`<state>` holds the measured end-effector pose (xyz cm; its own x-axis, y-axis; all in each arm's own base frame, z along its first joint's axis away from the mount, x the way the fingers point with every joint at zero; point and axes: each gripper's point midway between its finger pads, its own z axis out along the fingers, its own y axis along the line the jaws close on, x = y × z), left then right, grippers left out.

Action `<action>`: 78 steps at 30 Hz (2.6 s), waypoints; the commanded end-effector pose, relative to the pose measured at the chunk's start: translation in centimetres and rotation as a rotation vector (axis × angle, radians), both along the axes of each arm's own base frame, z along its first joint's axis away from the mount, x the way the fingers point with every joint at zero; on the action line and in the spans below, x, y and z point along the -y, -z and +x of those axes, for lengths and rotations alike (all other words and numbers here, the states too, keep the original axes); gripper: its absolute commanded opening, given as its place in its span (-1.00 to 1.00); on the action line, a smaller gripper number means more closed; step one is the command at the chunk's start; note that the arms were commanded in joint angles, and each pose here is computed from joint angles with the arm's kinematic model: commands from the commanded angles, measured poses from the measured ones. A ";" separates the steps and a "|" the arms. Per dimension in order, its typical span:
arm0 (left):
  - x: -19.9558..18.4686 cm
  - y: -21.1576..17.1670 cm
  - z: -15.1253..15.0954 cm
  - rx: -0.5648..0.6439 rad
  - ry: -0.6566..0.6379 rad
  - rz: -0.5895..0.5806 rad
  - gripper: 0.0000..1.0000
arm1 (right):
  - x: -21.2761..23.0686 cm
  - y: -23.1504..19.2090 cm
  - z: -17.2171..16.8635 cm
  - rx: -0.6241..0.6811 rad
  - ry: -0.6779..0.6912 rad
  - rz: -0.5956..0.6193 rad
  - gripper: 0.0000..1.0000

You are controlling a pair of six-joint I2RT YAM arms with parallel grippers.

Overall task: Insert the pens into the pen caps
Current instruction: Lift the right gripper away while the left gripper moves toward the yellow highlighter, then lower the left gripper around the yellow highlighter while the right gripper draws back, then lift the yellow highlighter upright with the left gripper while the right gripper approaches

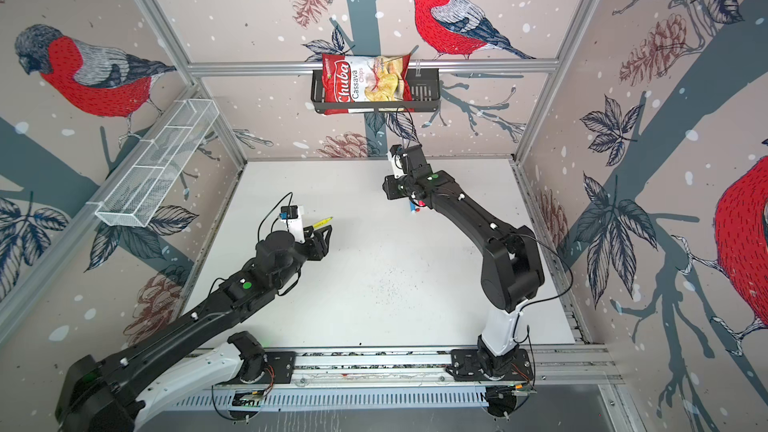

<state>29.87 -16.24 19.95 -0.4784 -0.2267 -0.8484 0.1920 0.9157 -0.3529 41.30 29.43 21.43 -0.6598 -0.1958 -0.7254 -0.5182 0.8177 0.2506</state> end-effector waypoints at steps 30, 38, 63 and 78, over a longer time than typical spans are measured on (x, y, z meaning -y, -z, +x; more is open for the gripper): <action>-7.2 13.9 13.3 -0.426 -0.160 0.134 0.45 | 7.2 -1.2 -14.6 0.179 -0.065 0.303 0.07; -7.3 15.5 13.0 -0.469 -0.151 0.163 0.41 | 7.5 -1.1 -15.1 0.171 -0.064 0.321 0.08; -6.0 20.0 8.5 -0.606 -0.094 0.268 -0.25 | 7.7 -1.5 -15.1 0.172 -0.034 0.354 0.08; -2.2 15.2 8.0 -0.433 0.070 0.144 -0.72 | 8.3 -1.7 -15.2 0.179 -0.011 0.373 0.08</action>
